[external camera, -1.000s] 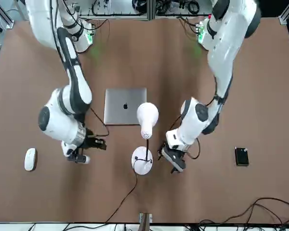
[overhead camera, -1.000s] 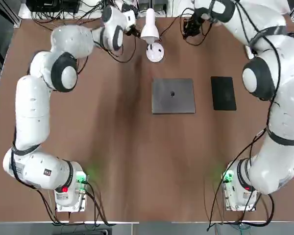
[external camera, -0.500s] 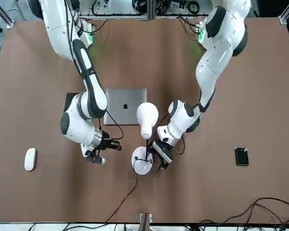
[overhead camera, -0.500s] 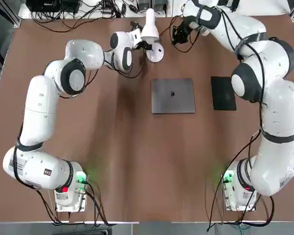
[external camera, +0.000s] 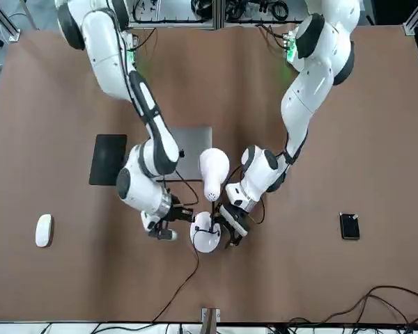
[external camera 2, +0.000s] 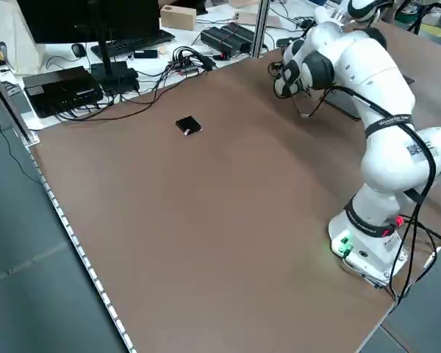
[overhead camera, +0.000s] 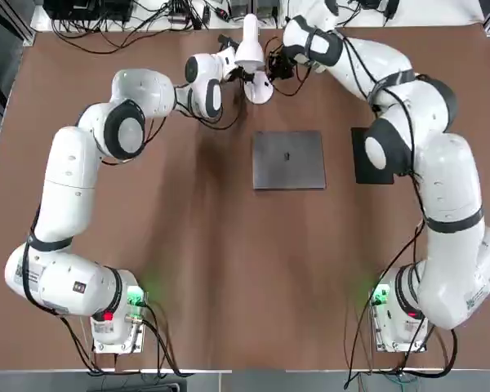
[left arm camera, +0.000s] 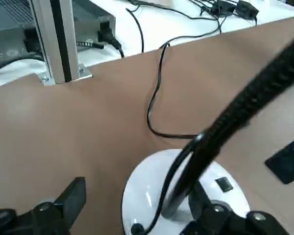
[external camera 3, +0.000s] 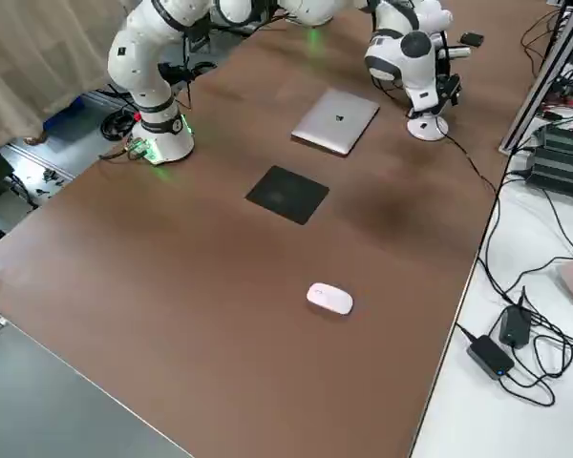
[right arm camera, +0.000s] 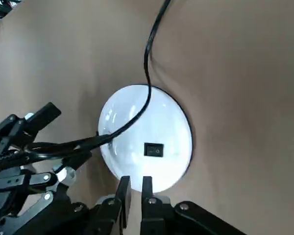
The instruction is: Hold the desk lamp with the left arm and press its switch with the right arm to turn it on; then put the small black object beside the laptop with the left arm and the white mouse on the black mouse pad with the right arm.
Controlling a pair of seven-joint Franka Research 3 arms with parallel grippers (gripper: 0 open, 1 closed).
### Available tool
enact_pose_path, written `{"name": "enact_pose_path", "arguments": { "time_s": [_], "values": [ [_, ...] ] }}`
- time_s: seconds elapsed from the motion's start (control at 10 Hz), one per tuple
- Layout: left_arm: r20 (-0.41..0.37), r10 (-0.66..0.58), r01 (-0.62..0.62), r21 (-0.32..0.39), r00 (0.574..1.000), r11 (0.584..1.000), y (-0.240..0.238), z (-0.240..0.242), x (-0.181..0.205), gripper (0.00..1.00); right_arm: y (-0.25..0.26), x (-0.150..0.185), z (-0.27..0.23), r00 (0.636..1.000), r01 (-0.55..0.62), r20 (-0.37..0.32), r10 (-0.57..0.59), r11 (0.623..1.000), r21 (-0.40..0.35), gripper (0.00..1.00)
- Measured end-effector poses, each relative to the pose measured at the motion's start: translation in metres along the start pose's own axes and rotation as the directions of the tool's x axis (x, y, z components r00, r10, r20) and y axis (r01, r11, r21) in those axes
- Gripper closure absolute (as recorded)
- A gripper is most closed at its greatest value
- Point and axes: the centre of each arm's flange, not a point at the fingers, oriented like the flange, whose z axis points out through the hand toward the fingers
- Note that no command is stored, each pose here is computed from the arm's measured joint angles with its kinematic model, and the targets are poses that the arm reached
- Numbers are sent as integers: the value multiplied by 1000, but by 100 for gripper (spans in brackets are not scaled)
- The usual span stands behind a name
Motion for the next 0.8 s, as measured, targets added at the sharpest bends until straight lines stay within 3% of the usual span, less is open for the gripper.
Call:
{"name": "enact_pose_path", "arguments": {
  "time_s": [0.1,0.3,0.8],
  "values": [
    [0,4,-4,-6,1000,1000,6,2,-1,21,1,3,5,1000,3,-11,-3,1000,0,84],
    [0,7,-7,-12,1000,1000,12,4,-1,23,5,8,14,999,6,-34,-6,1000,-2,87],
    [1,5,-5,-12,1000,1000,11,6,-3,39,10,19,10,998,36,-47,-37,999,-33,99]
  ]
}}
